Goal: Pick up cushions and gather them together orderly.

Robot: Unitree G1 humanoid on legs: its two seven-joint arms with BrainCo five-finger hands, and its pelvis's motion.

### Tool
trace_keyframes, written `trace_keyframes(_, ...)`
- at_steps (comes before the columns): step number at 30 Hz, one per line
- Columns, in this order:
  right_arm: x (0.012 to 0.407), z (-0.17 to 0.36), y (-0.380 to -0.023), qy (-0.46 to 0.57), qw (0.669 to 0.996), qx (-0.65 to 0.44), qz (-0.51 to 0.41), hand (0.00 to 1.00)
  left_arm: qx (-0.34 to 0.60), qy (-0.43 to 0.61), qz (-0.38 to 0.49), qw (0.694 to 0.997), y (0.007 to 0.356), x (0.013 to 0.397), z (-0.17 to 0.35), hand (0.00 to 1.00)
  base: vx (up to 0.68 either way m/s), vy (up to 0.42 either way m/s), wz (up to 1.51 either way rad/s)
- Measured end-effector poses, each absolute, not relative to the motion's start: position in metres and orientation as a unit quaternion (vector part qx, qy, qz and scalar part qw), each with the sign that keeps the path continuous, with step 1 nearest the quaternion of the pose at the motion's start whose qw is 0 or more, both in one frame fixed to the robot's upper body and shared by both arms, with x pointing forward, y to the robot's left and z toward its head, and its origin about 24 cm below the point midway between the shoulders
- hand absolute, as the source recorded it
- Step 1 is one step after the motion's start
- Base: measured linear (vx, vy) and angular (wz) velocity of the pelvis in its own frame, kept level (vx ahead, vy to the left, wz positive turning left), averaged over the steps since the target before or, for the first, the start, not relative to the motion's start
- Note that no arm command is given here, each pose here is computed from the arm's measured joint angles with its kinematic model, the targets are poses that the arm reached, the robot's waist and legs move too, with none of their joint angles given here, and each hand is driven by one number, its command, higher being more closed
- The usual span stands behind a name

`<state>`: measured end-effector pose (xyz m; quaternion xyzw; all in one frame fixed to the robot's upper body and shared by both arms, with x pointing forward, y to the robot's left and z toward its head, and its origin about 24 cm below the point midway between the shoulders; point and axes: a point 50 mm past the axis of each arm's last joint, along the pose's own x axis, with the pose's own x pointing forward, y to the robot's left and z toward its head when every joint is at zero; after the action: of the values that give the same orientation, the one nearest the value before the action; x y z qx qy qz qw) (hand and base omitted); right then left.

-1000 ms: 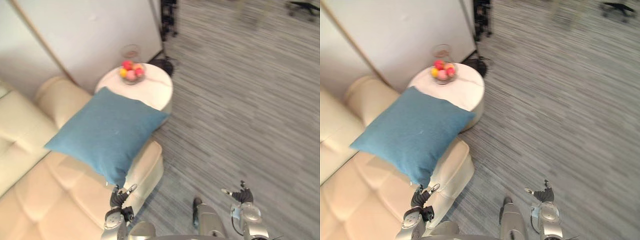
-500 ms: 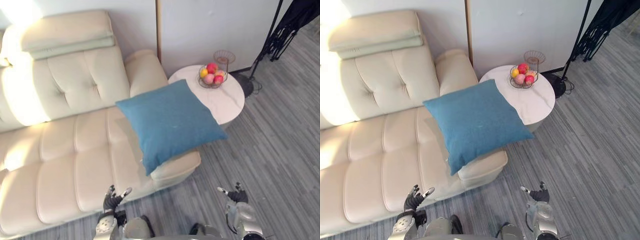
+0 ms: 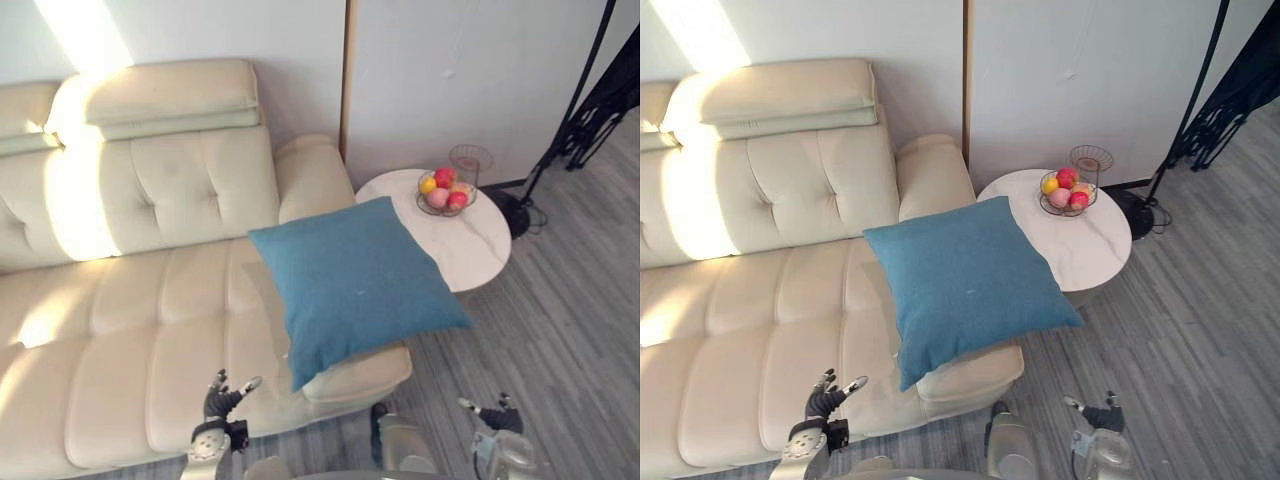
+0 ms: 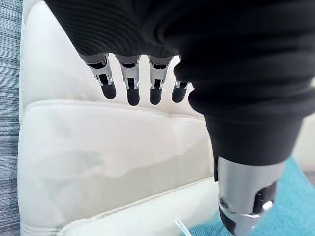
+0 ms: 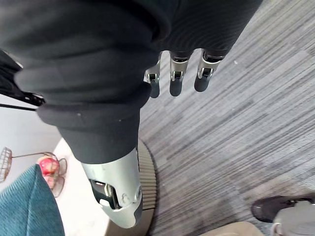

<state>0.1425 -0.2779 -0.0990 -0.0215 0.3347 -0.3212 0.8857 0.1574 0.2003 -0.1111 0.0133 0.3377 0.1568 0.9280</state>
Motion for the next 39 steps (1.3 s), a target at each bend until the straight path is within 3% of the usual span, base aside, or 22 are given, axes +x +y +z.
trace_keyframes(8, 0.154, -0.056, -0.317, 0.242, 0.891, -0.066, -0.378, 0.0, 0.019, 0.3, 0.143, 0.943, 0.198, 0.174, -0.097, 0.0, -0.02, -0.028, 0.04)
trace_keyframes(13, 0.201, -0.021, -0.325, 0.169, 0.915, -0.084, -0.356, 0.0, 0.013, 0.244, 0.132, 0.961, 0.191, 0.205, -0.076, 0.0, -0.03, 0.051, -0.13)
trace_keyframes(20, 0.291, 0.06, -0.302, 0.022, 0.957, -0.131, -0.259, 0.0, -0.012, 0.095, 0.098, 0.991, 0.164, 0.273, -0.013, 0.0, -0.12, 0.052, 0.17)
trace_keyframes(27, 0.357, 0.138, -0.264, -0.079, 0.968, -0.149, -0.186, 0.0, -0.007, 0.012, 0.051, 0.999, 0.131, 0.323, 0.04, 0.0, -0.12, -0.037, 0.15)
trace_keyframes(28, 0.367, 0.151, -0.257, -0.09, 0.968, -0.152, -0.176, 1.0, -0.002, -0.006, 0.042, 0.999, 0.123, 0.335, 0.054, 1.0, -0.11, -0.049, 0.15)
trace_keyframes(32, 0.384, 0.17, -0.236, -0.102, 0.968, -0.176, -0.145, 1.0, 0.0, -0.043, 0.027, 0.999, 0.105, 0.361, 0.09, 1.0, -0.06, -0.035, 0.06)
trace_keyframes(39, 0.387, 0.171, -0.222, -0.106, 0.983, -0.083, -0.124, 1.0, -0.023, -0.073, 0.051, 0.996, 0.105, 0.373, 0.117, 1.0, -0.01, -0.037, 0.0)
